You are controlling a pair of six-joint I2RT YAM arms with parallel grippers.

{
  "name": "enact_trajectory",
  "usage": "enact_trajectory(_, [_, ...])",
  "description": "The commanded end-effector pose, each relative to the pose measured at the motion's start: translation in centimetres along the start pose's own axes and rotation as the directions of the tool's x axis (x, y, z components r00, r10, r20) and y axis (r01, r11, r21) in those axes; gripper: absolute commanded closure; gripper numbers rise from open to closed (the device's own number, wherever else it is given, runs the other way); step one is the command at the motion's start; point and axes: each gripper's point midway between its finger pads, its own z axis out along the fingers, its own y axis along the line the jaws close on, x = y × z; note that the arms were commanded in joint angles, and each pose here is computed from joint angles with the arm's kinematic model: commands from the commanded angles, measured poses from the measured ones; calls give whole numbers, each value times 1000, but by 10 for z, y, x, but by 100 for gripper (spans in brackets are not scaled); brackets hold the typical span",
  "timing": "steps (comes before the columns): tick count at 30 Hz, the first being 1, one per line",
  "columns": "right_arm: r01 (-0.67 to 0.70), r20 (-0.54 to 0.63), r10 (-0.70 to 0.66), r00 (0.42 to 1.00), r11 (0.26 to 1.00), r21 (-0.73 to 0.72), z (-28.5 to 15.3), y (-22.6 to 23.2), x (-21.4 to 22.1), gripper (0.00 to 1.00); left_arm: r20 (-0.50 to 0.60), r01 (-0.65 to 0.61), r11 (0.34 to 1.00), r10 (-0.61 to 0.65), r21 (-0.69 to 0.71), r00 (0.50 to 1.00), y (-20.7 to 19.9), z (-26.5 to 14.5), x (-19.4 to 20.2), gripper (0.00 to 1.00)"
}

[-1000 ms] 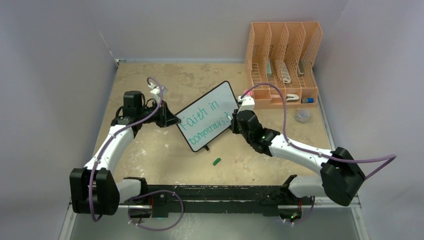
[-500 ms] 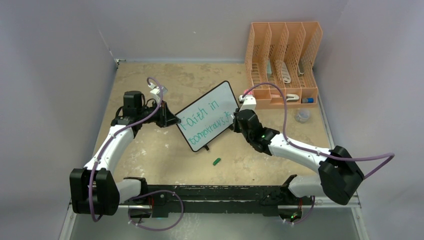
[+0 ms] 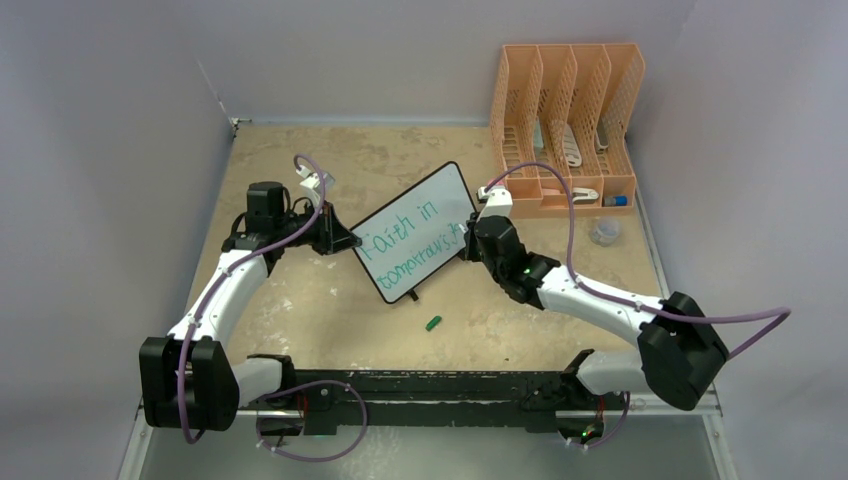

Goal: Write a sentence on the whiteboard

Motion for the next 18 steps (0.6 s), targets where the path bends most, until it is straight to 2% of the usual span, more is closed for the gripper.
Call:
enact_trajectory(1, [-27,88,34,996,996,-80,-6,20,-38,100,-12,-56,989,55,-139,998,31,-3,3,100])
enact_trajectory(18, [-50,77,50,996,999,10,-5,-12,-32,100,-14,-56,988,54,-146,998,32,-4,4,100])
